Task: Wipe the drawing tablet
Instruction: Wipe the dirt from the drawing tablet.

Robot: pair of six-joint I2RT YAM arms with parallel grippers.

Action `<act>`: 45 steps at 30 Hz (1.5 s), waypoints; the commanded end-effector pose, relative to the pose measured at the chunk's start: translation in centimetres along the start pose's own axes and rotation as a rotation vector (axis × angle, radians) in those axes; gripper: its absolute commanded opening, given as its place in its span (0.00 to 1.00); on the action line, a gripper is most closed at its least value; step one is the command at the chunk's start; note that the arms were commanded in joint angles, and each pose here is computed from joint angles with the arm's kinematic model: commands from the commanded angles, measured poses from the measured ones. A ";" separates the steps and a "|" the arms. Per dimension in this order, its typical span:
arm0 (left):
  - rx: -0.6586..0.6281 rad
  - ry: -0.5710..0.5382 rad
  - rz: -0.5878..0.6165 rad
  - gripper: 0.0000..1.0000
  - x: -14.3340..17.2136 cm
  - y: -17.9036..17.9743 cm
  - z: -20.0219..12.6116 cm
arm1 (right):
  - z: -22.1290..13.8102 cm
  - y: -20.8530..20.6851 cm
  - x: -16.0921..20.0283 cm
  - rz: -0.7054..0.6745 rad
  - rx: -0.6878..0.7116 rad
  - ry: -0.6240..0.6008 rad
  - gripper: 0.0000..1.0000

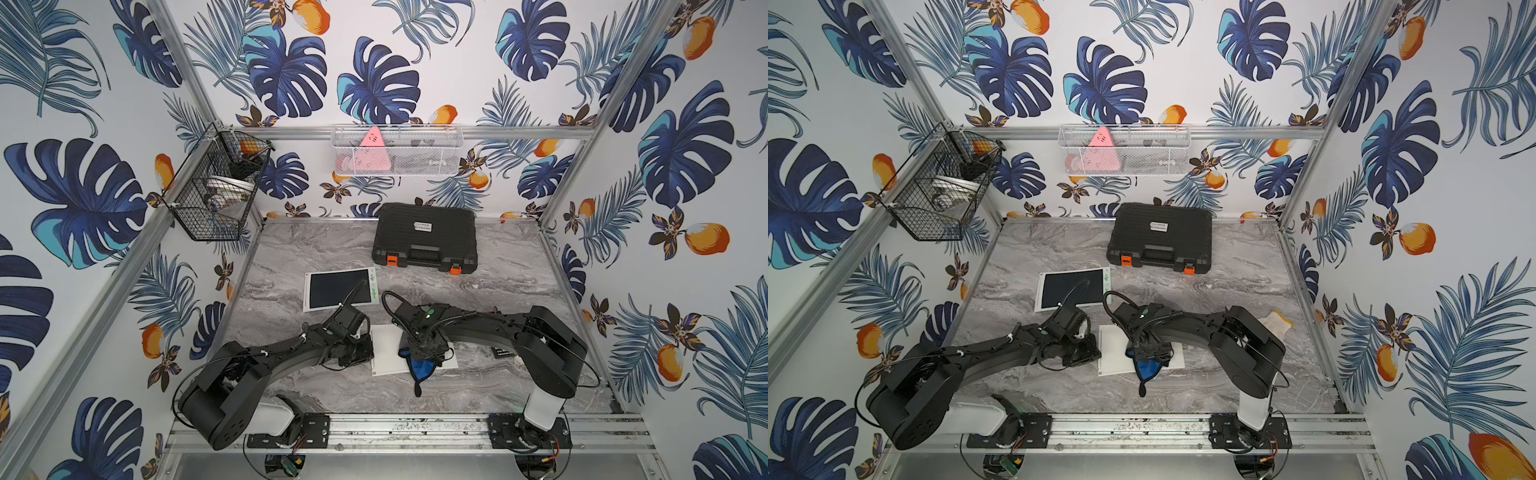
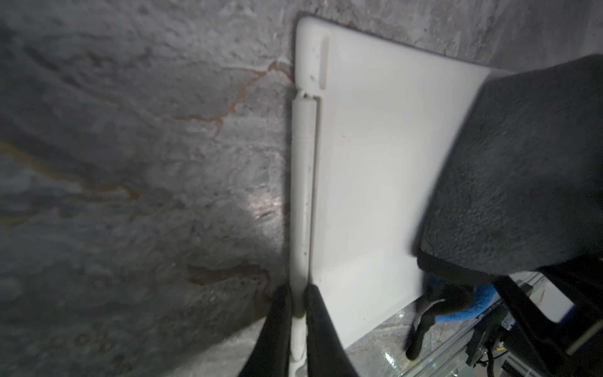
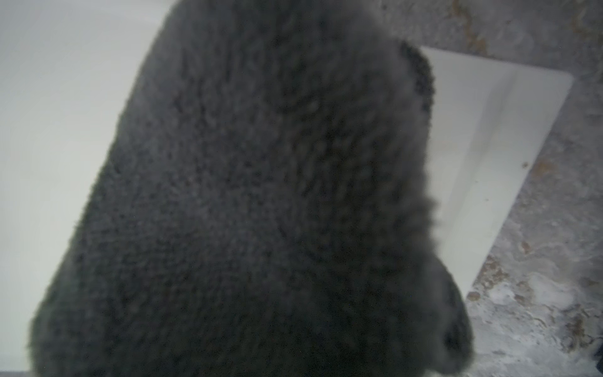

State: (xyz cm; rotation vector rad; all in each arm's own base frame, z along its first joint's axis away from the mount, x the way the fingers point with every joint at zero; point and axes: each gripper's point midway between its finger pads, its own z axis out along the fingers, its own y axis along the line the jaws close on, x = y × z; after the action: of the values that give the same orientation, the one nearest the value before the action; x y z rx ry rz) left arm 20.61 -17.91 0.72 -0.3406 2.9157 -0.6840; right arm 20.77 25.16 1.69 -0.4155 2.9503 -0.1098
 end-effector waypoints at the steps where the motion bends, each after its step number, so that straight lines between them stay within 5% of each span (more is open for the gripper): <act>1: -0.371 0.145 -0.063 0.15 4.8 8.5 -1.3 | 1.0 0.9 0.4 0.011 -0.021 0.025 0.52; 5: -0.370 0.144 -0.064 0.15 4.8 8.5 -1.3 | 2.3 0.1 1.3 0.006 0.025 0.064 0.56; 8: -0.371 0.142 -0.064 0.15 4.7 8.5 -1.3 | 3.3 -0.6 2.2 0.008 0.064 0.104 0.49; 13: -0.373 0.142 -0.064 0.15 4.7 8.6 -1.4 | 3.6 -2.3 2.8 0.085 0.054 0.114 0.15; 17: -0.371 0.140 -0.062 0.15 4.7 8.5 -1.3 | 2.9 -2.8 2.2 0.089 0.037 0.084 0.02; 20: -0.372 0.141 -0.062 0.15 4.7 8.6 -1.3 | 1.8 -0.8 1.5 0.052 -0.030 0.057 0.10; 24: -0.372 0.138 -0.062 0.15 4.7 8.5 -1.4 | 1.0 2.9 1.1 0.007 -0.129 0.041 0.40; 28: -0.371 0.137 -0.063 0.15 4.7 8.5 -1.4 | 2.0 2.8 1.4 0.002 -0.091 0.073 0.47; 31: -0.369 0.135 -0.063 0.15 4.6 8.5 -1.4 | 2.9 0.8 2.0 0.022 -0.030 0.099 0.44; 35: -0.369 0.136 -0.061 0.15 4.7 8.5 -1.4 | 4.1 -2.3 3.1 0.074 0.038 0.146 0.25; 38: -0.369 0.137 -0.062 0.15 4.7 8.5 -1.4 | 4.4 -4.2 3.7 0.091 0.091 0.153 0.00; 42: -0.368 0.137 -0.060 0.15 4.6 8.4 -1.4 | 3.7 -3.7 3.3 0.079 0.064 0.124 0.00; 45: -0.371 0.138 -0.060 0.15 4.7 8.5 -1.4 | 3.0 -1.6 2.6 0.046 0.007 0.102 0.31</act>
State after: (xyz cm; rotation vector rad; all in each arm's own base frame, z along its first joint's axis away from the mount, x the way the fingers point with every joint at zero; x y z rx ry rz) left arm 20.41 -17.59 0.73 -0.3459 2.9198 -0.6652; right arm 20.70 24.74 0.57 -0.3013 3.0056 0.0194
